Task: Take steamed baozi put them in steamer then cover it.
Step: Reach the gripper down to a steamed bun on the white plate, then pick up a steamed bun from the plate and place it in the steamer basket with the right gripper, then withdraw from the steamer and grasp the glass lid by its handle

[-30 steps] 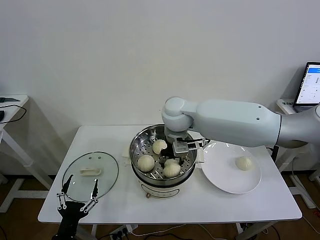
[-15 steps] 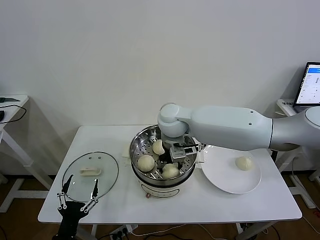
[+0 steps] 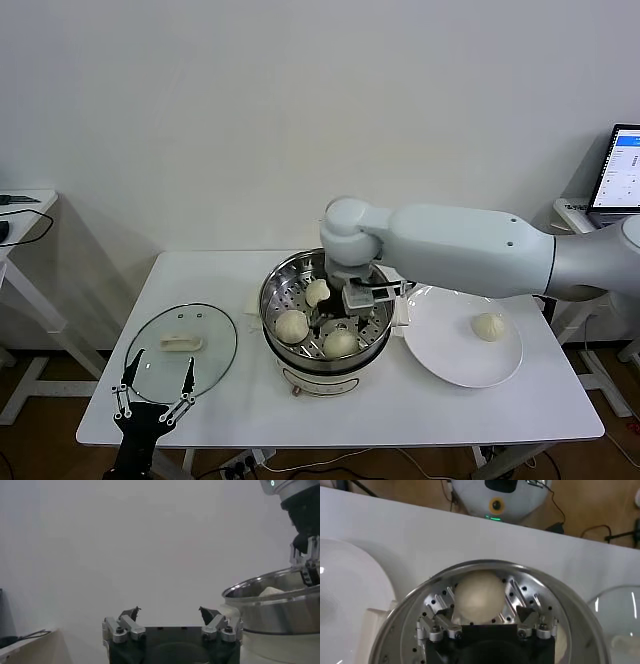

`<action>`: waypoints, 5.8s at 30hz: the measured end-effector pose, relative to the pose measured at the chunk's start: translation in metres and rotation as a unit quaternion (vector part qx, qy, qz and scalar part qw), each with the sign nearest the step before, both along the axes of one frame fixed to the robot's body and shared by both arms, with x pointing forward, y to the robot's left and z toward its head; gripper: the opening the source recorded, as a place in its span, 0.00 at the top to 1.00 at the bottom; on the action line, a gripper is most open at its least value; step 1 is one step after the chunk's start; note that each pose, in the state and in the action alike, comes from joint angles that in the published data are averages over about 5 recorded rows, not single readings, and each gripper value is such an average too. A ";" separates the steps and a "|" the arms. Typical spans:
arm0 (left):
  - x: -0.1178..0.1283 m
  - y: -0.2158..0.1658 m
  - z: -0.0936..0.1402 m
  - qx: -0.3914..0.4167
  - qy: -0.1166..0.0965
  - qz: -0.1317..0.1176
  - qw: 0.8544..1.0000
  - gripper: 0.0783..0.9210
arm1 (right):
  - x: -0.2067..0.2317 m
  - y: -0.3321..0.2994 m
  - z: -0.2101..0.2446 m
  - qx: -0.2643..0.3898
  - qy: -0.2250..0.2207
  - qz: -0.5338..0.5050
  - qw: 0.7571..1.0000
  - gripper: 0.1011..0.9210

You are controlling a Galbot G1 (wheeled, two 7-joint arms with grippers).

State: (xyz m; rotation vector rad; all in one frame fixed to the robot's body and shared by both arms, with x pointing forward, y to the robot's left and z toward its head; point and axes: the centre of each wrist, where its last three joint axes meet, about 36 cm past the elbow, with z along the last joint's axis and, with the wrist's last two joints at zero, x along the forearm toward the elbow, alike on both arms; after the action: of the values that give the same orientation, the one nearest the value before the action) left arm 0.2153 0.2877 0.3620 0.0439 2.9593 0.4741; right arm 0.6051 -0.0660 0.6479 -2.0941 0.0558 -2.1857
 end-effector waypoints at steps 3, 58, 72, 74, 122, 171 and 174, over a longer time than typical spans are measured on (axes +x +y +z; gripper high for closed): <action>0.000 0.000 0.000 0.000 0.000 0.000 1.000 0.12 | 0.021 -0.027 0.021 0.029 -0.005 -0.070 0.997 0.12; -0.007 -0.003 -0.004 0.012 0.017 0.007 1.000 0.12 | 0.080 -0.400 -0.175 0.035 0.046 -0.744 0.665 0.12; -0.007 -0.003 -0.006 0.012 0.017 0.007 1.000 0.12 | 0.078 -0.398 -0.181 0.037 0.043 -0.748 0.661 0.36; -0.007 -0.003 -0.006 0.013 0.017 0.007 1.000 0.12 | 0.078 -0.398 -0.179 0.037 0.041 -0.748 0.661 0.39; 0.007 -0.005 0.004 0.018 -0.019 0.004 1.000 0.12 | 0.040 -0.064 0.016 0.060 0.065 -0.534 0.841 0.40; 0.013 0.007 -0.005 0.021 -0.012 0.025 0.999 0.12 | 0.026 -0.054 -0.032 0.079 0.075 -0.527 0.843 0.12; 0.015 0.010 -0.005 0.023 -0.011 0.028 0.999 0.12 | 0.022 -0.056 -0.019 0.102 0.088 -0.520 0.844 0.12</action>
State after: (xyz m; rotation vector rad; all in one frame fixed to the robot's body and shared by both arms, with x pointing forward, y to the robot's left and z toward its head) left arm 0.2303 0.2973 0.3569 -0.0402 2.9338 0.5472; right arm 0.6271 -0.1219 0.6288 -2.3910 1.7170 -2.1813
